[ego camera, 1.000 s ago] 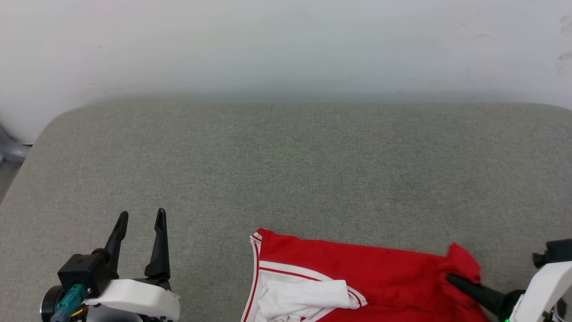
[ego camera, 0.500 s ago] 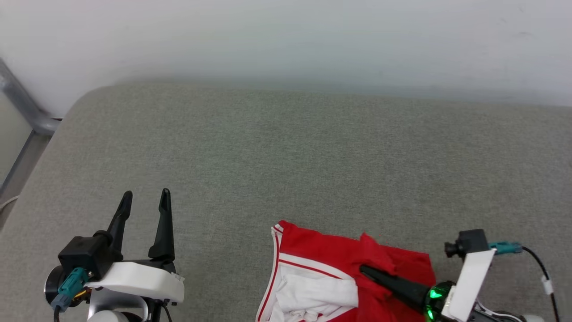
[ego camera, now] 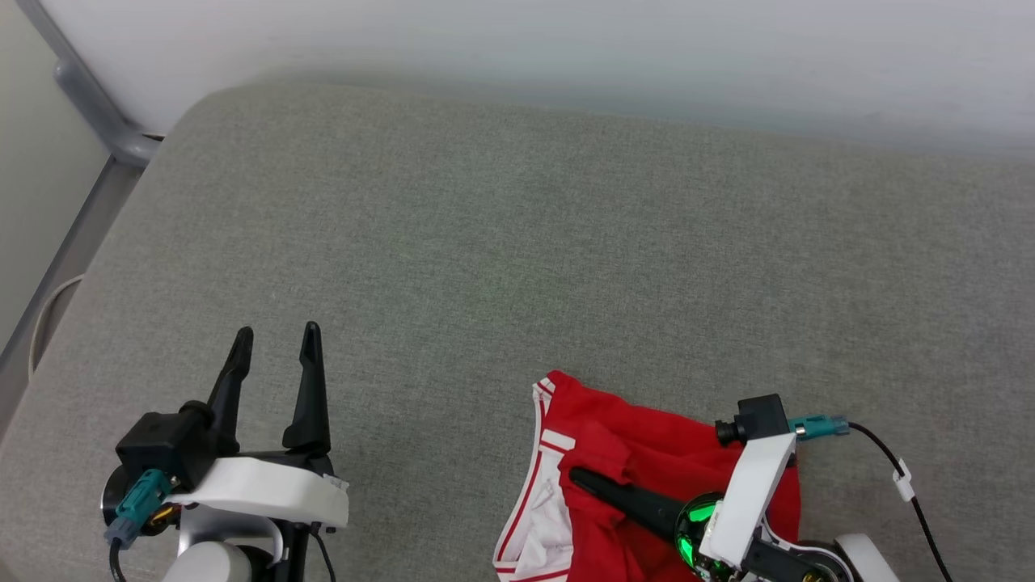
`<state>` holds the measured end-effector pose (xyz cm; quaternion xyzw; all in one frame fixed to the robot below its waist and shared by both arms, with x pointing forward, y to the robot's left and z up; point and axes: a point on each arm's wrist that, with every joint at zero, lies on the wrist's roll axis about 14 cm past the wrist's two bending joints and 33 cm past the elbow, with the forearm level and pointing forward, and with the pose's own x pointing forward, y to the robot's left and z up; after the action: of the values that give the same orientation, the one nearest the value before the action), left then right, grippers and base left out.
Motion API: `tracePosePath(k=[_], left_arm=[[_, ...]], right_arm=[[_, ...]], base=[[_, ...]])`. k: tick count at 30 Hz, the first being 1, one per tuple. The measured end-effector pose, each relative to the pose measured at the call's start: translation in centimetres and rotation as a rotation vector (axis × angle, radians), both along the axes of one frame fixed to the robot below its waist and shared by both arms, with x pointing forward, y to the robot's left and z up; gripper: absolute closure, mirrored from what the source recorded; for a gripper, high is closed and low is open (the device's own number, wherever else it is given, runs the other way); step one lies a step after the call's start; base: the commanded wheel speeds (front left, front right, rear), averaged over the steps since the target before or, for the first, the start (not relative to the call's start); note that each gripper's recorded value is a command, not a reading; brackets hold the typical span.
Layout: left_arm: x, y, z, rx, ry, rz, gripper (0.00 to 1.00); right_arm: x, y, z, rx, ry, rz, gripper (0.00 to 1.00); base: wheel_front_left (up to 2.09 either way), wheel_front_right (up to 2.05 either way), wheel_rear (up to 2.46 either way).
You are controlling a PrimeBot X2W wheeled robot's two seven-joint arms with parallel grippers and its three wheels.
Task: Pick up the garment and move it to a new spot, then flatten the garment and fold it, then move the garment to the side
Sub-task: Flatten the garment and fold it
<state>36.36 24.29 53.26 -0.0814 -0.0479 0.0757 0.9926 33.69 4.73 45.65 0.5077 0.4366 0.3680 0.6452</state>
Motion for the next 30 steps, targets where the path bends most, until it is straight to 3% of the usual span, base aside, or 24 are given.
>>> tracePosePath(k=[3,4,5,6,15,21,30], left_arm=[[0.2,0.1,-0.6,-0.010,0.014,0.008,0.00],[0.3,0.1,-0.7,-0.011,0.014,0.009,0.00],[0.4,0.1,-0.8,-0.011,0.014,0.007,0.00],[0.4,0.1,-0.9,-0.009,0.018,0.008,0.00],[0.4,-0.2,-0.8,-0.006,0.008,-0.007,0.00],[0.4,-1.3,-0.4,-0.001,-0.006,-0.045,0.00],[0.5,-3.3,-0.4,0.015,0.005,-0.114,0.00]], right_arm=[[0.0,0.3,-1.7,-0.053,0.014,-0.001,0.96],[0.2,0.4,-2.1,-0.063,0.014,-0.003,0.78],[0.4,0.5,-2.3,-0.069,0.013,-0.012,0.27],[0.5,0.5,-2.5,-0.078,0.012,-0.017,0.00],[2.3,-0.2,-0.2,-0.089,-0.122,-0.124,0.00],[5.1,-4.2,2.6,-0.182,-0.346,-0.315,0.00],[6.0,-13.9,3.0,-0.500,-0.633,-0.582,0.00]], base=[[0.00,0.00,0.00],[0.00,0.00,0.00],[0.00,0.00,0.00],[0.00,0.00,0.00],[0.00,0.00,0.00],[0.00,0.00,0.00],[0.00,0.00,0.00]])
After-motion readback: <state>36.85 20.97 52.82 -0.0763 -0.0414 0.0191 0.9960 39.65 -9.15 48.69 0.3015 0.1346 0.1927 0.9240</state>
